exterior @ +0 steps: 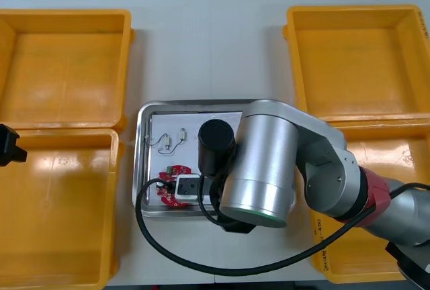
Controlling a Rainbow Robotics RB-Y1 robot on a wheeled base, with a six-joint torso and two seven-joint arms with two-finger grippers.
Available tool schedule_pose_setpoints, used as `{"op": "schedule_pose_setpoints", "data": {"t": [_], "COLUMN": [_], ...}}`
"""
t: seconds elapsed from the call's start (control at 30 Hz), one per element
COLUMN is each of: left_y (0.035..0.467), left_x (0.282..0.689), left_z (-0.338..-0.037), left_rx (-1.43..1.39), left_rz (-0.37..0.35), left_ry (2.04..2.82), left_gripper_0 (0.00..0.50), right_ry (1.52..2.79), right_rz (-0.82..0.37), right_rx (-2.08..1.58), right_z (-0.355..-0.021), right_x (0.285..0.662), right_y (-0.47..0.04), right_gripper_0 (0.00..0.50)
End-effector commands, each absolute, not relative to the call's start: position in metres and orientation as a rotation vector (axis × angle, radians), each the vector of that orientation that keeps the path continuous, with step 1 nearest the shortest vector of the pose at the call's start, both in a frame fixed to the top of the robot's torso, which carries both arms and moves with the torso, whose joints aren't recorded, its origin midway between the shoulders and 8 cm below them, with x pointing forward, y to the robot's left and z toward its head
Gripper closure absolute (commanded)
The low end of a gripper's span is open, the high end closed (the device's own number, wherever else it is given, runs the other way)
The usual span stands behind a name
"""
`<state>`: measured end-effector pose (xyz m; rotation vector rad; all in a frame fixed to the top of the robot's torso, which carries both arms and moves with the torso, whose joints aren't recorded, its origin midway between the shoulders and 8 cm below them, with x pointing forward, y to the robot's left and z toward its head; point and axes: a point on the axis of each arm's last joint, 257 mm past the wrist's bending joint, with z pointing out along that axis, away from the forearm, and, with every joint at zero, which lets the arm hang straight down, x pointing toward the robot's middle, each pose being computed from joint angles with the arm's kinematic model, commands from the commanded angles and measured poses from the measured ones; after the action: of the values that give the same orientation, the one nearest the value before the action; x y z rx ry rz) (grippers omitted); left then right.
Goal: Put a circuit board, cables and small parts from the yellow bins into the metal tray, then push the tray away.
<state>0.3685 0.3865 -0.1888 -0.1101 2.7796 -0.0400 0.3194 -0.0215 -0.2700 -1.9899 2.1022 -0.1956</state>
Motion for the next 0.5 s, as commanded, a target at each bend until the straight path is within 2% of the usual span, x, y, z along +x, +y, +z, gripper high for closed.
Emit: {"op": "schedule_pose_setpoints", "data": {"t": [0.03, 0.5], "left_y": [0.405, 0.406], "left_x": [0.364, 0.364], "left_z": [-0.173, -0.171], "left_rx": [0.034, 0.034], "left_rz": [0.061, 0.059], "left_ry": [2.760, 2.754], "left_gripper_0": [0.000, 0.000], "right_ry": [1.997, 1.905], "right_rz": [-0.184, -0.203], "right_rx": [-2.053, -2.118], "right_z": [-0.269, -0.292], "right_x": [0.319, 0.321], "right_y": [0.003, 0.020], "right_gripper_0": [0.000, 0.000]}}
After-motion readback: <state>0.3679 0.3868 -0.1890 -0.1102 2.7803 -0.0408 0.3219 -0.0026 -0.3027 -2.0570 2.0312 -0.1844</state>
